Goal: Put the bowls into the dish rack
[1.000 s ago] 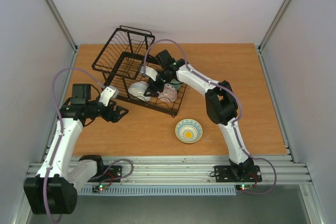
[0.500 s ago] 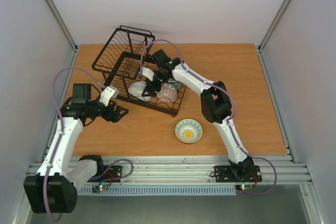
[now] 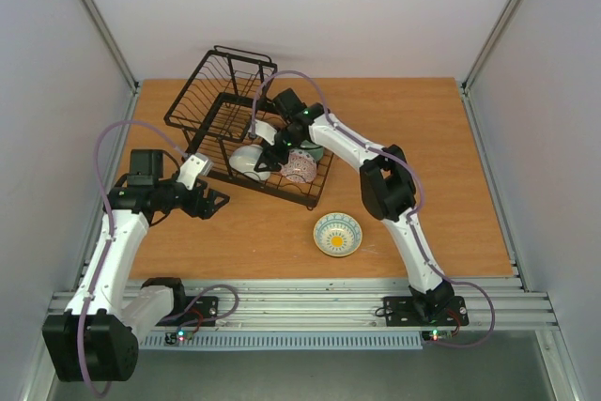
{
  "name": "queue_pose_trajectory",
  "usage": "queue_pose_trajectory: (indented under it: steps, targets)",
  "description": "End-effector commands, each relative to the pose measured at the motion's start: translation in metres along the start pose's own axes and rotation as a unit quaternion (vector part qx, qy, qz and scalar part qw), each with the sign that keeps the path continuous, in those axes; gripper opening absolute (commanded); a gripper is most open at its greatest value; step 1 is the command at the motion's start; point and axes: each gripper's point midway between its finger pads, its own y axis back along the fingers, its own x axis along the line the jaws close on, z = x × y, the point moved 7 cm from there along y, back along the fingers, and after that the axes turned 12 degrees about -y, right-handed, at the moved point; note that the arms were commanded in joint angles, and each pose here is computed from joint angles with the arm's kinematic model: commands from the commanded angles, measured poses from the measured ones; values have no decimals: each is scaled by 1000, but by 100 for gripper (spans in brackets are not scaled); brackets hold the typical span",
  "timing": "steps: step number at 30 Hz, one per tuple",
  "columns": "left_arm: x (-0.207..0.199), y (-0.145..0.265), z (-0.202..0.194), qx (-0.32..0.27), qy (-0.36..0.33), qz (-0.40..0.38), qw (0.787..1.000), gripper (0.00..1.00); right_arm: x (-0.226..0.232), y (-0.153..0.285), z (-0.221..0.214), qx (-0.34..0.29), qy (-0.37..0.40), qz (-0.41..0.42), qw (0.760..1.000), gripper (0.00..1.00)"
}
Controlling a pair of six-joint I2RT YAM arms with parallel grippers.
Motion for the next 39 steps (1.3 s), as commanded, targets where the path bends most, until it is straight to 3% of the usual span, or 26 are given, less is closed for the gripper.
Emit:
queue_pose_trajectory:
  steps: [1,5,10,32,39]
  targets:
    - [2,1,3,-13,-17,11,1000,86,20,14,5,-21,9,16,1000,33]
    - [2,1,4,-14,-18,12,1000,86,24,16,0,-38,24,-6,999,14]
    - [2,1,3,-12,-16,13,1000,86,28,22,-3,-57,45,-37,997,2]
    - [3,2,4,-13,-19,22,999,86,37,48,-3,-197,109,-167,960,1]
    - [3,2,3,-12,-18,22,1000,86,42,42,-3,-199,167,-233,937,1]
